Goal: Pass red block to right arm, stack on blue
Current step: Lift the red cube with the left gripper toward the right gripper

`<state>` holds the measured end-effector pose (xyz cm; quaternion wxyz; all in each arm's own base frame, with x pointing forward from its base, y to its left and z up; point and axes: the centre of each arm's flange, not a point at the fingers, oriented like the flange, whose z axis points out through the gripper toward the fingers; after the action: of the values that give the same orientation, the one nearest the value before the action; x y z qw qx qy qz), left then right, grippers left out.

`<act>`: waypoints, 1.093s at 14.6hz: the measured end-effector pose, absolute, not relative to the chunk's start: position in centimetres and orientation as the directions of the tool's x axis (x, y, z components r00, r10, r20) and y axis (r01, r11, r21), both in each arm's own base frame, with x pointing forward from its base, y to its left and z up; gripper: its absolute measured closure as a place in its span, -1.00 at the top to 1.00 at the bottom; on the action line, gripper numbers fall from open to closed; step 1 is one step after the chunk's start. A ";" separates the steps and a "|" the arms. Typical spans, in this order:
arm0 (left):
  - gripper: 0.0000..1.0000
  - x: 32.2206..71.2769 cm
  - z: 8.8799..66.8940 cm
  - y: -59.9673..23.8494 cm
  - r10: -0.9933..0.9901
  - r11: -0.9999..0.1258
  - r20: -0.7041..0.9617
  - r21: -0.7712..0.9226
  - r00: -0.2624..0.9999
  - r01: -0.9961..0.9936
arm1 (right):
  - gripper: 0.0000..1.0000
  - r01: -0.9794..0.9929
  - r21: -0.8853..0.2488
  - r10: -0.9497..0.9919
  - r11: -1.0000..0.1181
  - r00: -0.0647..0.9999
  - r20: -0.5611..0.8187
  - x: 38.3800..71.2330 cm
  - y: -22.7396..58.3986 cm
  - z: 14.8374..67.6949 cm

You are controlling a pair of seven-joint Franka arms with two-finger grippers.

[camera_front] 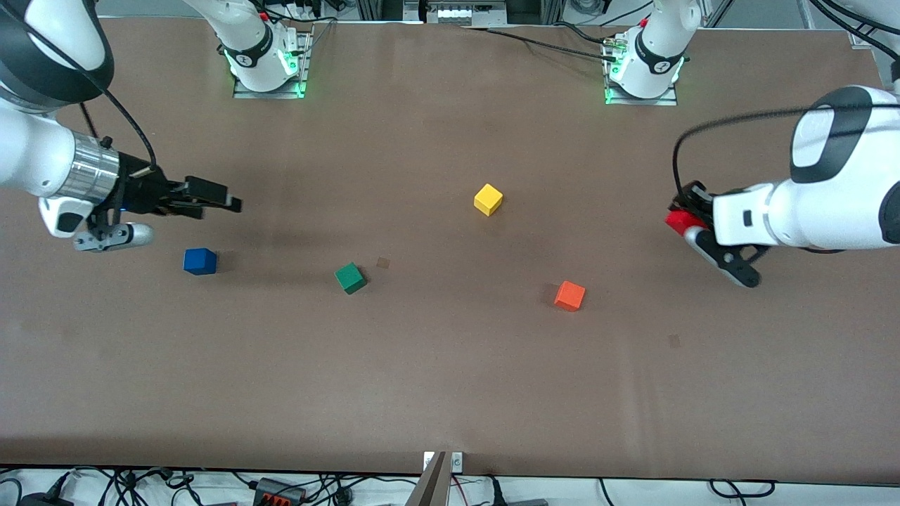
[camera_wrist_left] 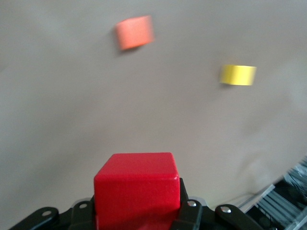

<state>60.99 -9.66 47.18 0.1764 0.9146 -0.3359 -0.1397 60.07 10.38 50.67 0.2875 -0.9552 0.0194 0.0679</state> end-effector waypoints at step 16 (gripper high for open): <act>0.11 60.7 47.5 -32.8 -0.246 0.006 0.957 0.160 0.154 -0.987 | 1.00 -0.319 -0.942 0.138 -0.107 0.933 -0.332 63.8 17.5 39.7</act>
<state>60.73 -32.79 47.54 0.4791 0.5895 -0.5228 0.3868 63.78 17.55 39.75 0.6651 -0.7240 0.0623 0.1718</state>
